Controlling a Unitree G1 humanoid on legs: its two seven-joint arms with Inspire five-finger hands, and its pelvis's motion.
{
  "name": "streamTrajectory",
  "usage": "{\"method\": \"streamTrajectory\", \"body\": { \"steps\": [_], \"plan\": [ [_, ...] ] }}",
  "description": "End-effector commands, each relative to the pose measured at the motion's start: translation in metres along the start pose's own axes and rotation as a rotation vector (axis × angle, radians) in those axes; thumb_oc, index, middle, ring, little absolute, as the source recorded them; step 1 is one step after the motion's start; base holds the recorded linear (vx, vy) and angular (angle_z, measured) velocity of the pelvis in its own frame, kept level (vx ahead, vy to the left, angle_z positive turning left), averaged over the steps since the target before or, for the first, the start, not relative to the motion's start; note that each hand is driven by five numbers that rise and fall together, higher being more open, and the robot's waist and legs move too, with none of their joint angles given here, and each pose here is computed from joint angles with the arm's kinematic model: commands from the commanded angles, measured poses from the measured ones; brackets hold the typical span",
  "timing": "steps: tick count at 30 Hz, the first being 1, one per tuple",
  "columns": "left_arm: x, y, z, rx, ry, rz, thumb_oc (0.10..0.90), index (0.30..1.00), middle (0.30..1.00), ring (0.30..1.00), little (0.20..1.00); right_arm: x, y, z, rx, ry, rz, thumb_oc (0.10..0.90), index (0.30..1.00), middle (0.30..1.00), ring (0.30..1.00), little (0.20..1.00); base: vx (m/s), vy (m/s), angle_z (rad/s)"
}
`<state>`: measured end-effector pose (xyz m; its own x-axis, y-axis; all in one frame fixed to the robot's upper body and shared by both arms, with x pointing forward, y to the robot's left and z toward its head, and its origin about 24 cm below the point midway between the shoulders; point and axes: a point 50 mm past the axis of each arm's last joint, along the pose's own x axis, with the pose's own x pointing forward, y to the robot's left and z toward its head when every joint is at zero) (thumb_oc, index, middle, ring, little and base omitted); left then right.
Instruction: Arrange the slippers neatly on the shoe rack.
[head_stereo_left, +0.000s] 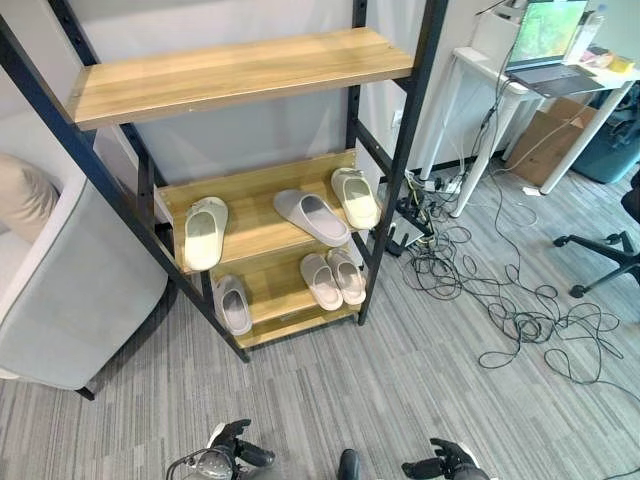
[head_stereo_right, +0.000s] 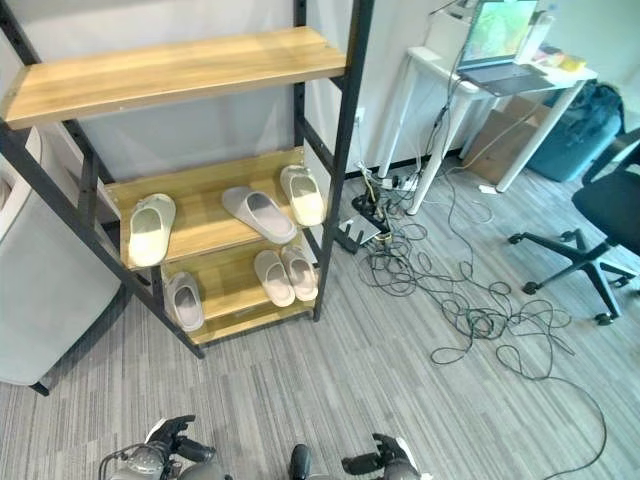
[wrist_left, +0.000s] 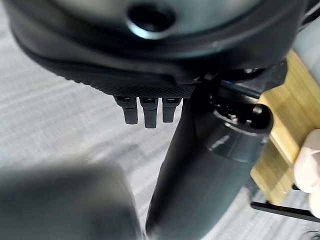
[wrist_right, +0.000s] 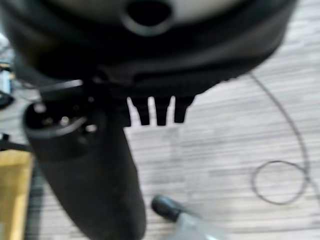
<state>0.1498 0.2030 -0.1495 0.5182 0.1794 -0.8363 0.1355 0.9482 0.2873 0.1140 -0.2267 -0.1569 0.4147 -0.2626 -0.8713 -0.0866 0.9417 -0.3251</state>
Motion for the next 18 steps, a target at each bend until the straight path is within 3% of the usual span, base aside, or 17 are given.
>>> {"method": "streamTrajectory", "body": {
  "steps": [1,18],
  "plan": [
    [-0.003,-0.003,-0.011,0.064,0.012,-0.011,0.800,0.900,0.900,0.900,0.900,0.001,-0.022,-0.003,0.024,-0.005,-0.075,0.800,0.900,0.900,0.900,0.900,0.18,0.062,0.48],
    [-0.003,0.016,-0.020,0.066,0.041,0.037,0.800,0.900,0.900,0.900,0.900,0.002,-0.006,0.022,-0.035,-0.093,-0.019,0.800,0.900,0.900,0.900,0.900,0.22,0.122,0.08]
  ]
}}
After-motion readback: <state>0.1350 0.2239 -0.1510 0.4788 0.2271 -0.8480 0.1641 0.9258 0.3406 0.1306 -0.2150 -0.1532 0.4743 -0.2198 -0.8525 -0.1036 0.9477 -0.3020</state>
